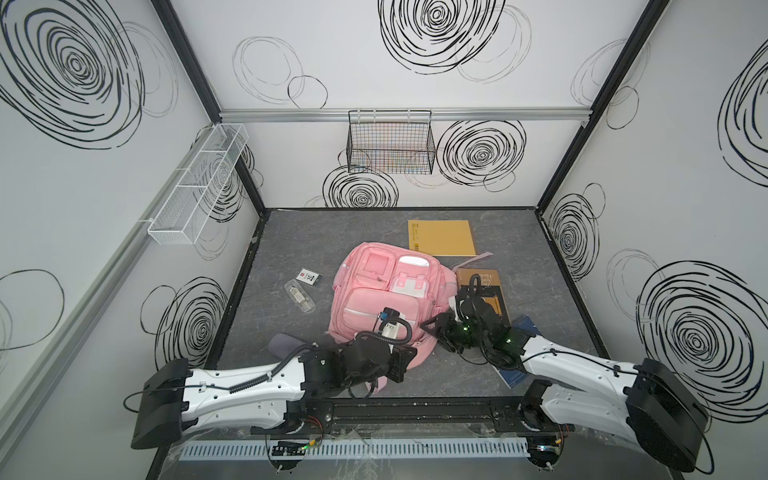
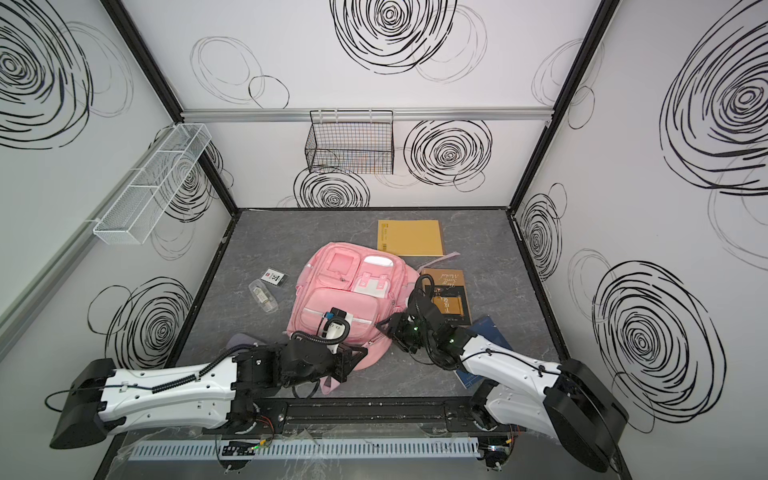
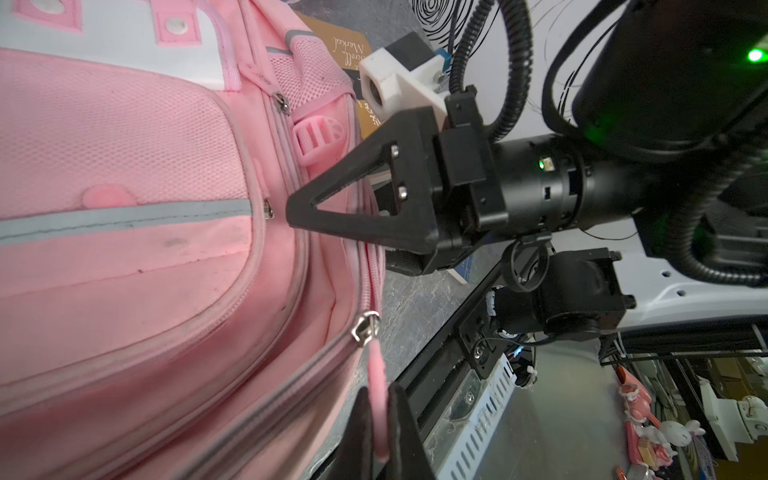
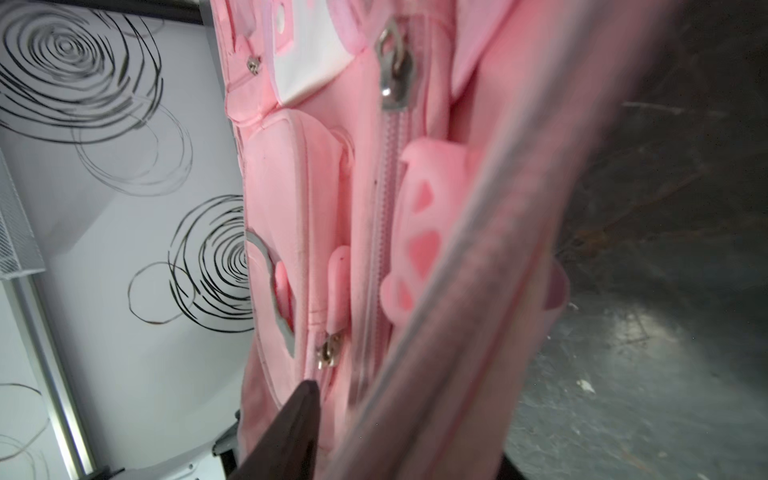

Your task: Pack the student bag

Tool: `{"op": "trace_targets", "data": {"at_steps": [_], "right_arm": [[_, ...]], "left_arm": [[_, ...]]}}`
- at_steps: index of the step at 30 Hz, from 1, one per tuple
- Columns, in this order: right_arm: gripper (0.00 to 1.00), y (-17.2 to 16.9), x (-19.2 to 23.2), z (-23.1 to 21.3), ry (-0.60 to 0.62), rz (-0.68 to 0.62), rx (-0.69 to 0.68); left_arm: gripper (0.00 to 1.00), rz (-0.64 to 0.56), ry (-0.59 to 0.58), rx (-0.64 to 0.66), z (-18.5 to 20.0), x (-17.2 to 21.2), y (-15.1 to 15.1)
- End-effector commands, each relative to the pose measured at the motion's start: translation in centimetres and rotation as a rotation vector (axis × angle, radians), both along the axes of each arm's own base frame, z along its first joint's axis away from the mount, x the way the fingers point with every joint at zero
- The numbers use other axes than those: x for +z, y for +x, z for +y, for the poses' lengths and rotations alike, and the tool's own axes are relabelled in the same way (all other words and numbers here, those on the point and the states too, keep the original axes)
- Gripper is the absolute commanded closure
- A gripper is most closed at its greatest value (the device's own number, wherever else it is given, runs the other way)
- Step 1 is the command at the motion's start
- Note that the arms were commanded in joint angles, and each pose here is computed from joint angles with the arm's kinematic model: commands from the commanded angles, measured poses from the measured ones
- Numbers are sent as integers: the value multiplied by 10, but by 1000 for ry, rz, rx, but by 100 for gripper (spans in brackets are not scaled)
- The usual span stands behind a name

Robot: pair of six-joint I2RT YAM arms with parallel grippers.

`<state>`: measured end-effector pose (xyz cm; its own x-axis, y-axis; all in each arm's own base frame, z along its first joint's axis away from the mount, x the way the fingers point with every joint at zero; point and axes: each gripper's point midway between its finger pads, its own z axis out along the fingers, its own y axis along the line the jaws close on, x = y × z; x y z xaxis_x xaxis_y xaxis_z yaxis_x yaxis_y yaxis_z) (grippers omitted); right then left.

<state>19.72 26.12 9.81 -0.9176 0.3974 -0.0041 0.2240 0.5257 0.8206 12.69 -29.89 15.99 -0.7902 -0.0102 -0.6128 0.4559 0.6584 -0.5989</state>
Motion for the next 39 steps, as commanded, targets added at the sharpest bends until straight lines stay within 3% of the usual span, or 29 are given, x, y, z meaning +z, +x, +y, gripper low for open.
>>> {"op": "trace_targets", "data": {"at_steps": [1, 4, 6, 12, 16, 20, 23, 26, 29, 34, 39], "right_arm": [[78, 15, 30, 12, 81, -89, 74], [92, 26, 34, 6, 36, -161, 156], [96, 36, 36, -1, -38, -213, 206], [98, 61, 32, -17, -136, -300, 345], [99, 84, 9, -30, -213, -284, 370], [97, 112, 2, -34, -198, -274, 361], [84, 130, 8, -30, -181, -281, 360], [51, 134, 15, -24, -198, -272, 368], [32, 124, 15, -30, -241, -244, 314], [1, 90, 16, -45, -208, -201, 193], [0, 41, 9, -28, -157, -180, 201]], "left_arm": [[100, -9, -121, 35, -1, 34, 3], [100, 31, -83, 71, 15, 27, 1], [100, 65, -55, 101, 27, 19, -1], [100, 154, 20, 179, 66, -15, -6], [100, 200, 24, 224, 82, -34, -4], [100, 217, 15, 245, 87, -44, 1], [100, 216, -4, 233, 82, -41, 4], [100, 191, -29, 220, 75, -30, 7], [100, 165, -59, 214, 68, -18, 13], [100, 149, -94, 206, 54, -6, 20], [100, 129, -112, 225, 48, 1, 28]]}}
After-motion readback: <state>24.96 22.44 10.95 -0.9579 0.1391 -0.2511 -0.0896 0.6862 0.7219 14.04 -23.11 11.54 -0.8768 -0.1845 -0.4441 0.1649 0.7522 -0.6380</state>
